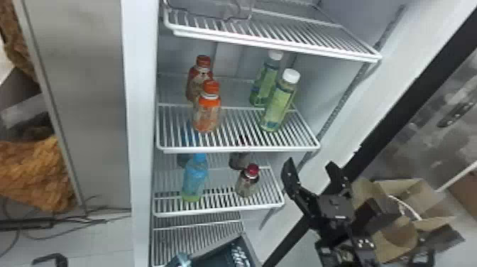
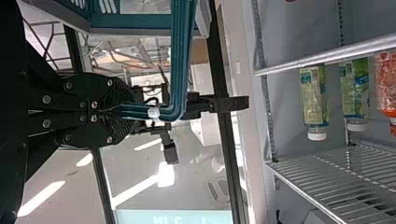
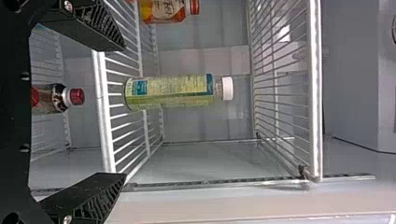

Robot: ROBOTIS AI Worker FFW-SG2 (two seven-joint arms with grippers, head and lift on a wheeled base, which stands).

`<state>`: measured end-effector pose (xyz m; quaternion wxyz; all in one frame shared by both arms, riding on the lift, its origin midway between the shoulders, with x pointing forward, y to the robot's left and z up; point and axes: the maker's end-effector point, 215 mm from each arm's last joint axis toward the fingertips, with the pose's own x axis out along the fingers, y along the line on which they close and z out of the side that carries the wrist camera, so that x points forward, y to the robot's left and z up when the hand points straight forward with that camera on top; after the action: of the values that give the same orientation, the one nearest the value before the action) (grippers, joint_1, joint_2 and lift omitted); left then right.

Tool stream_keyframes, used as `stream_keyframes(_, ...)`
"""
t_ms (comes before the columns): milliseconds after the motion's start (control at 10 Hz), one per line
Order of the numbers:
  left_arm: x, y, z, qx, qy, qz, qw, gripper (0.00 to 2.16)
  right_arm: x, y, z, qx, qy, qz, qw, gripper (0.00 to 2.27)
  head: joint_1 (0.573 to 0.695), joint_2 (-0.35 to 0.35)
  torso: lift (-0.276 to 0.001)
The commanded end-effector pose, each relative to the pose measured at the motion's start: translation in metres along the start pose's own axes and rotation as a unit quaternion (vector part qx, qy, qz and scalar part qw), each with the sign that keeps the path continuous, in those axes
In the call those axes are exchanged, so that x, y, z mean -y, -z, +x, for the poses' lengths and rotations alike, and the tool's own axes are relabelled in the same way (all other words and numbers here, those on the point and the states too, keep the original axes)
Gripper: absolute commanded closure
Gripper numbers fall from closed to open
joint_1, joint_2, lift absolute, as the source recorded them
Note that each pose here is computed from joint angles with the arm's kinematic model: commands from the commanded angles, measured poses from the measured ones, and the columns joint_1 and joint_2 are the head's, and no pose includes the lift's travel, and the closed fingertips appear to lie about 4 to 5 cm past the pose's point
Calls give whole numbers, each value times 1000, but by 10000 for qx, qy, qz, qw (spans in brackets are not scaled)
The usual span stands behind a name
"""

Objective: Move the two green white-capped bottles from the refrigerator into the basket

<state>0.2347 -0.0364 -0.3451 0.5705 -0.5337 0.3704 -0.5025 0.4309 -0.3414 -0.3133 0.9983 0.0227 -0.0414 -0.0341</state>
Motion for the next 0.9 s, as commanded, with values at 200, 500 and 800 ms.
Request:
stream_keyframes(200, 1, -1, 0, 8, 7, 13, 10000, 1213, -2, 4, 34, 39, -155, -49, 9999, 70, 695, -350, -4)
stream_keyframes(500, 1, -1, 2, -20, 18, 28, 10000, 1213, -2, 6, 57, 54, -227, -65, 9997, 67, 695, -350, -4)
stream_keyframes(800, 2, -2, 2, -13, 17, 44, 10000, 1213, -4, -1, 79, 107, -313, -73, 9994, 56, 695, -350, -4)
